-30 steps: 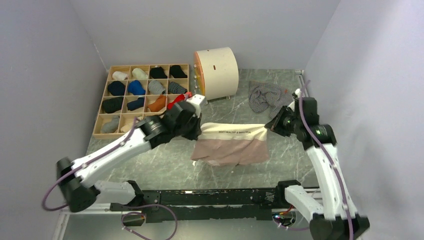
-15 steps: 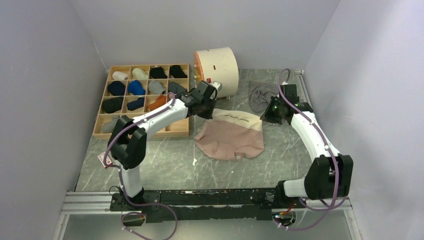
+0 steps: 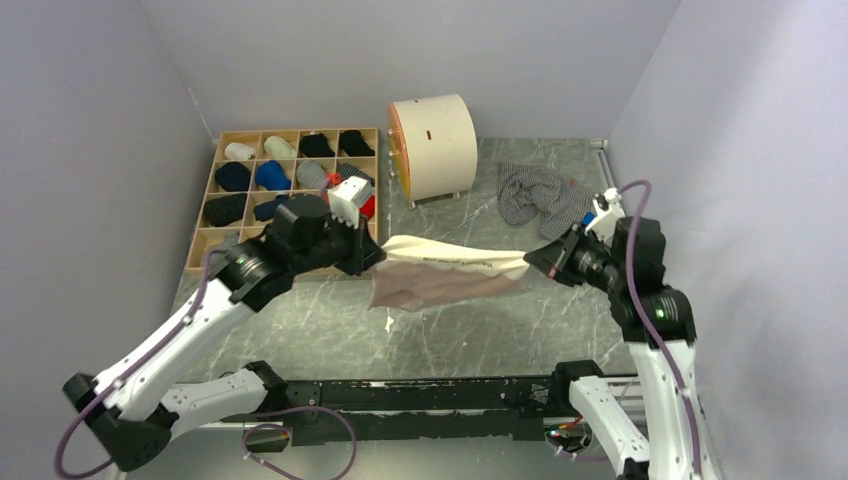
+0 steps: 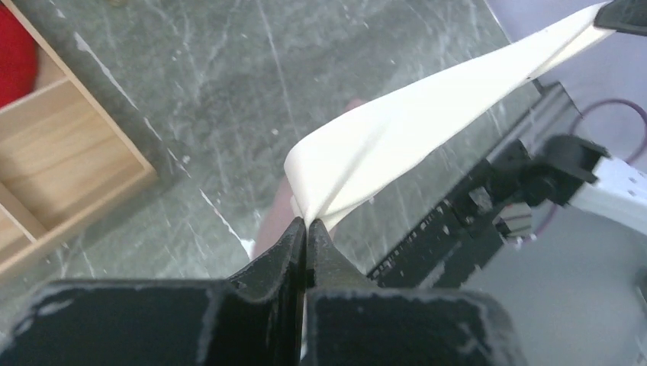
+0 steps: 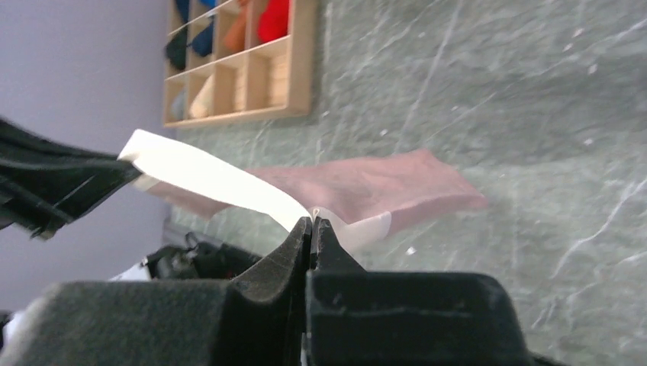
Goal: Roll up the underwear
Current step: Flatten out the underwear at the center of the board.
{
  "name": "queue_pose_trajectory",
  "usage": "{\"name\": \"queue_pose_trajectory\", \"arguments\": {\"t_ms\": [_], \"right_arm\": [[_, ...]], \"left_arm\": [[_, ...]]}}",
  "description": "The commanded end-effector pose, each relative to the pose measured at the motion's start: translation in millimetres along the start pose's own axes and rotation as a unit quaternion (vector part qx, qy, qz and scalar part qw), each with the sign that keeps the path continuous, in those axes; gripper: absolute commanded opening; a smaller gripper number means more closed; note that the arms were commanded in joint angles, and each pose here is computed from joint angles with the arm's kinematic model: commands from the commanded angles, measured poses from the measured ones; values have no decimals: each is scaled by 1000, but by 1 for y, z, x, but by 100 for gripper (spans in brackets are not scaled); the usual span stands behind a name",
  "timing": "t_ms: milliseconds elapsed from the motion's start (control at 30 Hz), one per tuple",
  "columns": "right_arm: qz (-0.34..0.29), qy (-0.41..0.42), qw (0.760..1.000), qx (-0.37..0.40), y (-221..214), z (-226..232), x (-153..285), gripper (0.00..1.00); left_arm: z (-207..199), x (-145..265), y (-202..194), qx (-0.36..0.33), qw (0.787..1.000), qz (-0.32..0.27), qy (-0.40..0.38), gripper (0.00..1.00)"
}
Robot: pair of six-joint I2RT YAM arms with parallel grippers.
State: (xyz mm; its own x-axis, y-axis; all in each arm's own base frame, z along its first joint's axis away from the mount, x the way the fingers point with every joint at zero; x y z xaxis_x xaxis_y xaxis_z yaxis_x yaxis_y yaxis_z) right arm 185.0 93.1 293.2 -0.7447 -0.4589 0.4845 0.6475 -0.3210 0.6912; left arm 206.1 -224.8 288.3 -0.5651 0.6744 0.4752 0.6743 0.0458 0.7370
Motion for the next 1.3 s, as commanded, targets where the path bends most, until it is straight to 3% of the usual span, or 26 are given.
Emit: {"name": "queue_pose_trajectory", "arguments": {"t_ms": [0, 100, 200, 500, 733, 833, 900, 933, 1000, 1033, 1133, 1267], "right_arm": [[14, 61, 998, -32, -19, 32, 42, 0], [0, 41, 999, -32, -14, 34, 55, 0], [18, -24, 999, -35, -13, 10, 38, 0], [22, -174, 982, -70, -3, -89, -88, 0], [27, -256, 966, -37, 27, -143, -153, 3], [81, -247, 965, -41, 20, -160, -183, 19], [96, -263, 959, -32, 25, -170, -189, 44], [94, -269, 958, -28, 30, -171, -188, 51], [71, -267, 961, -19, 44, -164, -180, 58], [59, -262, 963, -16, 49, -158, -175, 60], [43, -231, 972, -17, 52, -139, -157, 59], [57, -150, 986, -34, 24, -113, -145, 52]], "left_arm": [[-11, 35, -34, 31, 997, 58, -45, 5], [-16, 46, -38, 38, 996, 61, -58, 5], [-16, 32, -38, 35, 994, 83, -59, 5], [24, -122, -22, 28, 995, 90, 31, 5], [55, -239, -7, -34, 990, 106, 80, 5], [76, -261, -12, -54, 982, 128, 126, 38], [85, -259, -8, -61, 978, 130, 154, 53], [85, -254, 0, -62, 978, 120, 156, 63], [79, -237, 17, -70, 982, 81, 153, 87], [76, -226, 26, -73, 984, 63, 153, 94], [67, -196, 37, -79, 985, 55, 142, 96], [62, -164, 10, -68, 986, 95, 119, 94]]}}
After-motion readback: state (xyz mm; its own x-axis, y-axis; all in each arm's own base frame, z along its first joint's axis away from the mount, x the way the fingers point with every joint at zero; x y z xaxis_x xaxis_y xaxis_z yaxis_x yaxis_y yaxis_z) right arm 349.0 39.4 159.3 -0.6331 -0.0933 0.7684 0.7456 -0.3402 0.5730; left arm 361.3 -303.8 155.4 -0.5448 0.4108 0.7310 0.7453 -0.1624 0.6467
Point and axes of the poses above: each gripper's point midway between its finger pads, its own x axis back along the fingers, its own z axis along the line the jaws close on, y = z × x, the point moved 3 cm from there along x, back along the fingers, and after that the axes turned 9 degrees about x, right-handed, at the moved point
